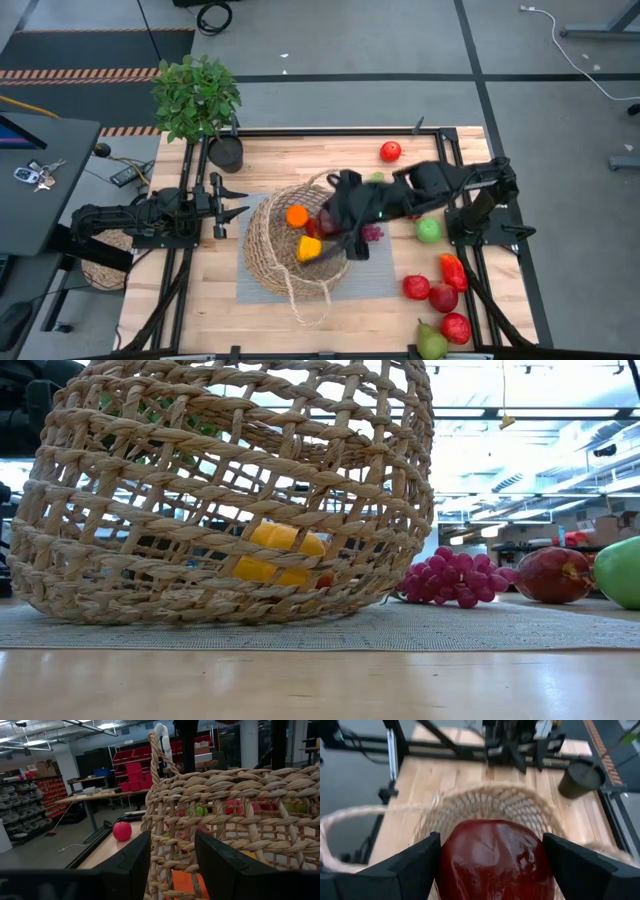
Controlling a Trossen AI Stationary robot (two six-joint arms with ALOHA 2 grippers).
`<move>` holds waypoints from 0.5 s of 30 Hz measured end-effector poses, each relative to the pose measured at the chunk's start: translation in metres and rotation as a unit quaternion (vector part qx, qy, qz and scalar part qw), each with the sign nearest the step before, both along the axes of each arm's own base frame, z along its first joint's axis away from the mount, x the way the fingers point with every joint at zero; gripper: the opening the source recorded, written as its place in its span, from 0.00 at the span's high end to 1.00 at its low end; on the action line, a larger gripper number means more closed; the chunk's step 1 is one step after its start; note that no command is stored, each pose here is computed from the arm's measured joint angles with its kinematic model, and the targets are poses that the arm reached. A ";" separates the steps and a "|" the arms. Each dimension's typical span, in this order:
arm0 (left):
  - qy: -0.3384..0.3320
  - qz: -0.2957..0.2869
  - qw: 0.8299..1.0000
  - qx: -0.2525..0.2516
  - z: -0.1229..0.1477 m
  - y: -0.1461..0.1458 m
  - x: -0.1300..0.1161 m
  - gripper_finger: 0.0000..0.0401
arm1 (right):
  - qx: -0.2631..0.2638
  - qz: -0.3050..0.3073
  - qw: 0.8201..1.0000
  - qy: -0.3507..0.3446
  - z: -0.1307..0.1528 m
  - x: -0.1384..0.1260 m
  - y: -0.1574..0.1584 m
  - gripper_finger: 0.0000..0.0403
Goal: Build produce basket
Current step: Put the red apple in the basket
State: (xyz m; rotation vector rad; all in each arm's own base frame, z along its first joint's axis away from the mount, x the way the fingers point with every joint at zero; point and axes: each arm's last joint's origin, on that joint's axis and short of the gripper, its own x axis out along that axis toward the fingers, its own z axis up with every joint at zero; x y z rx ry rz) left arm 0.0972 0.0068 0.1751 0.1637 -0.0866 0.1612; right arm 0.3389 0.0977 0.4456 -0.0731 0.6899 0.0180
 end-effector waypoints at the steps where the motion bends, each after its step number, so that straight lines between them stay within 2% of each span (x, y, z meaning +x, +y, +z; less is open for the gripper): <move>1: 0.000 0.000 1.000 0.000 0.000 0.000 0.000 0.60 | 0.005 0.003 1.000 -0.011 0.004 0.001 -0.004 0.14; 9: 0.000 0.000 1.000 0.000 0.000 0.000 0.000 0.60 | 0.031 0.035 0.995 -0.092 0.021 0.014 -0.022 0.14; 15: 0.000 0.000 1.000 0.000 0.000 0.000 0.000 0.60 | 0.014 0.048 0.989 -0.138 0.027 0.020 -0.023 0.14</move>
